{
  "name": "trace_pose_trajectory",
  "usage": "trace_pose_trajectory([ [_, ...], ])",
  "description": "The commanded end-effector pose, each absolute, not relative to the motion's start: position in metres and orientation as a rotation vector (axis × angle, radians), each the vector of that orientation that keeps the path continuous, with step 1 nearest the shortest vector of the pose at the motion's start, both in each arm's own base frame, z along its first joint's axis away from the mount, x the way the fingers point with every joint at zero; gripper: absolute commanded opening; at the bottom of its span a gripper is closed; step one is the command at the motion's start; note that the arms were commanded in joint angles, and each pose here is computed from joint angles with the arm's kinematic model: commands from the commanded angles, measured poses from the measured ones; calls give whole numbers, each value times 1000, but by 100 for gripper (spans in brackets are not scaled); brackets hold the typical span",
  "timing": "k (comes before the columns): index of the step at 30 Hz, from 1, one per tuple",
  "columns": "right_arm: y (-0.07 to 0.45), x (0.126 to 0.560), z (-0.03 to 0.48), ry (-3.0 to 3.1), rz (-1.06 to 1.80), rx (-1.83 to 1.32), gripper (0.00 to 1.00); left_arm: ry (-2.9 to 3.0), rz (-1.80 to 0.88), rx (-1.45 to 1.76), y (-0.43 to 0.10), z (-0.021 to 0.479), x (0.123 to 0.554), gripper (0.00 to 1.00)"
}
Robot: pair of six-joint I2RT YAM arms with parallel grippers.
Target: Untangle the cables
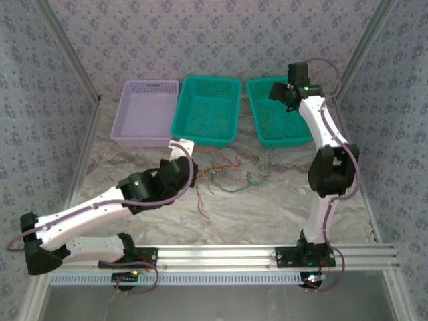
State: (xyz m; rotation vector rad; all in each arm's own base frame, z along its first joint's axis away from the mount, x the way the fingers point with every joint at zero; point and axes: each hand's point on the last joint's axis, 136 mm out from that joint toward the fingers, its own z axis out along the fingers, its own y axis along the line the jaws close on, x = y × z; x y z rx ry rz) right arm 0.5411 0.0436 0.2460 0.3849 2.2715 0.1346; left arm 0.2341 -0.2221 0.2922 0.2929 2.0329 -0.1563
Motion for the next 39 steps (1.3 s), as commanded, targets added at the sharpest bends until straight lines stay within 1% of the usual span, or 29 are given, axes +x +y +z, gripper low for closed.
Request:
trace_pose_trajectory([
  [1, 56, 521, 292, 2141, 204, 393, 88, 1986, -150, 313, -215, 335, 233, 0],
  [5, 66, 491, 312, 2090, 141, 358, 89, 1901, -110, 334, -212, 384, 238, 0],
  [8, 67, 466, 324, 2047, 155, 356, 90, 1822, -52, 347, -210, 422, 245, 0],
  [11, 71, 438, 334, 2005, 122, 321, 94, 1771, -15, 360, -211, 451, 256, 0],
  [15, 71, 398, 347, 1955, 72, 305, 99, 1738, 13, 336, -207, 474, 281, 0],
  [17, 64, 377, 353, 1923, 66, 325, 100, 1743, 15, 320, -206, 478, 297, 0],
  [21, 43, 341, 364, 1876, 58, 386, 100, 1748, 6, 300, -210, 478, 323, 0],
  [27, 19, 296, 372, 1832, 51, 454, 100, 1822, 30, 257, -210, 454, 373, 0],
  [30, 13, 284, 368, 1851, 19, 433, 100, 1839, 80, 255, -210, 440, 393, 0],
  [35, 10, 271, 365, 1872, 19, 422, 100, 1918, 157, 220, -202, 403, 425, 0],
  [36, 10, 271, 352, 1897, 8, 412, 100, 1927, 173, 217, -200, 397, 430, 0],
  [39, 12, 269, 347, 1908, 13, 400, 100, 1954, 244, 197, -191, 383, 440, 0],
])
